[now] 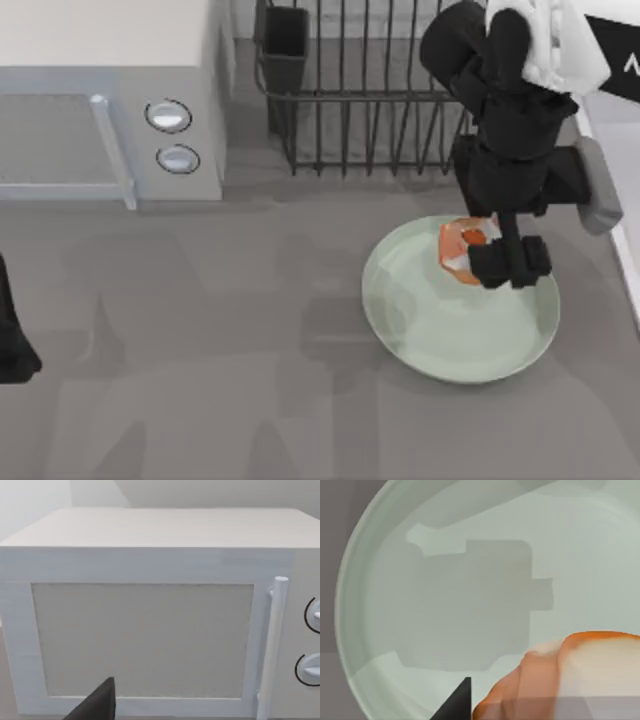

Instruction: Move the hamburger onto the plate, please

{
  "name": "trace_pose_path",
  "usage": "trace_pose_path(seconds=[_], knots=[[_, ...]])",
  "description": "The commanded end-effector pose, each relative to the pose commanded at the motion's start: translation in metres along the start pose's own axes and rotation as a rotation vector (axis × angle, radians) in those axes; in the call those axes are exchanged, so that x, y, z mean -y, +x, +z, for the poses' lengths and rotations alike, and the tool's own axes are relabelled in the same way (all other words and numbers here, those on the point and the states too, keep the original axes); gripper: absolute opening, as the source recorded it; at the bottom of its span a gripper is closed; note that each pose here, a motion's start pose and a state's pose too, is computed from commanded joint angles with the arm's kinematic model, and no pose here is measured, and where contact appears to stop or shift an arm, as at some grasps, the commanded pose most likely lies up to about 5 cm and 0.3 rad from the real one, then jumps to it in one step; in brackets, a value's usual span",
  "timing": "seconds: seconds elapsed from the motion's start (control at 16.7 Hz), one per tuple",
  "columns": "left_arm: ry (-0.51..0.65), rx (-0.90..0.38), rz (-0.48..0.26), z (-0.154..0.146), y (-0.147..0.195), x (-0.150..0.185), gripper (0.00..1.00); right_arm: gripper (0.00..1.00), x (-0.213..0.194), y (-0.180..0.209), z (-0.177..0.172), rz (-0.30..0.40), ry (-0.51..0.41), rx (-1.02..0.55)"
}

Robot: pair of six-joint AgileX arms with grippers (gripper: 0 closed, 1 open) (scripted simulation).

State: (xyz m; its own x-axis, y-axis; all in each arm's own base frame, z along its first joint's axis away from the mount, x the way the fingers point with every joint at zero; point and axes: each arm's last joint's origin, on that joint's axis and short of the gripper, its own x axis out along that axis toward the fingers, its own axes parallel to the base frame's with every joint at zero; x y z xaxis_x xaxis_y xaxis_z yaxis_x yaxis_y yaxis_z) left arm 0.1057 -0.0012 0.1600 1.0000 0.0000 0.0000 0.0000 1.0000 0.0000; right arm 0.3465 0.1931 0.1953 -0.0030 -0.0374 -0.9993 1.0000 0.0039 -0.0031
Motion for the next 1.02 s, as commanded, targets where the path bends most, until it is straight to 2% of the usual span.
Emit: trace_pose_path(seconds=[0.18,0.6,0.84,1.02], knots=[[0.000,0.000,0.000,0.000,0.000,0.000,1.00,0.00,0.000,0.001,0.002,-0.002,0.004,0.000],[0.000,0.000,0.000,0.000,0.000,0.000,1.00,0.00,-0.001,0.043,-0.003,0.003,0.000,-0.002],[0.000,0.000,0.000,0.000,0.000,0.000,1.00,0.00,0.000,0.045,-0.003,0.000,0.000,0.000],[0.000,0.000,0.000,0.000,0.000,0.000,1.00,0.23,0.000,0.045,-0.003,0.000,0.000,0.000]])
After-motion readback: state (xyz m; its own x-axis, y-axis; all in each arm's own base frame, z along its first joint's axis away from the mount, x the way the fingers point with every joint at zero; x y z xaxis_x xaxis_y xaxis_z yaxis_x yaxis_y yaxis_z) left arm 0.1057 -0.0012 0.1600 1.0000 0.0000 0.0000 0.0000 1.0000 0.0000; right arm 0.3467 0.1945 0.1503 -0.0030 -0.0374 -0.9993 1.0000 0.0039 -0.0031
